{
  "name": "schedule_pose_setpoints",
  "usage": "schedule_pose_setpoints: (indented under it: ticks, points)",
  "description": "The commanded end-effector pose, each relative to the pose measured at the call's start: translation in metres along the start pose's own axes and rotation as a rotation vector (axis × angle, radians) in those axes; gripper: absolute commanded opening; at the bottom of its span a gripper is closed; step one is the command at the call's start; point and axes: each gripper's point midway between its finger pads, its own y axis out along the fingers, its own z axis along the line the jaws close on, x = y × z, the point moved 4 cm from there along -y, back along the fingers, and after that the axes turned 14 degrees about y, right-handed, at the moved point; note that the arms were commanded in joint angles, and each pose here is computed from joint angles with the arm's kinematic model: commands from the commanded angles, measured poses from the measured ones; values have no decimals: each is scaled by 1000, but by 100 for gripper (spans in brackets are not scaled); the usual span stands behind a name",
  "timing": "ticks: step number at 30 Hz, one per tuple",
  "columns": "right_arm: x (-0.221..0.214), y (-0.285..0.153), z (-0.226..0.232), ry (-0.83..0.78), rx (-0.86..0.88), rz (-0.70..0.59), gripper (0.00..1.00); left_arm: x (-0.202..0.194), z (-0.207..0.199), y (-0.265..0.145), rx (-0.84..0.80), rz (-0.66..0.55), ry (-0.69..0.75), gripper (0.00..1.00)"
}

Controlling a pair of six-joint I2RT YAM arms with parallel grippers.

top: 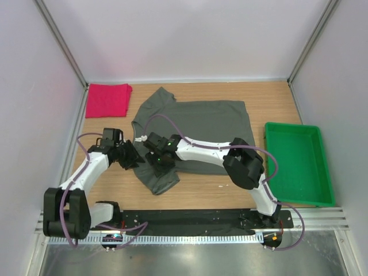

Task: Fold and stack the t-shirts
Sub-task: Flatten the tshirt out

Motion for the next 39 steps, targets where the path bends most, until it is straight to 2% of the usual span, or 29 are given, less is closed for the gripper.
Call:
schedule_pose_setpoints:
  ticks: [1,8,19,23,26,31,39]
  points:
    - [7,-8,9,-51,-26,-49,47,26,-14,9,-84,-78,-27,39]
    - [-4,5,10,-66,-70,-38,38,19,4,38,-37,-14,-96,38]
    - [-36,14,-1,-91,-101,43,37,8,32,60,46,72,-156,37]
    - [-49,1,-9,-101,-109,62,37,3,38,64,72,83,-160,37]
    - [-71,-10,-20,-103,-107,125,38,-1,41,67,84,99,-155,36]
    - [-86,-43,-29,-106,-74,122,40,2,43,60,108,75,-132,36]
    - [-37,-34,-10,-54,-92,-3,44,12,17,22,18,0,-160,42]
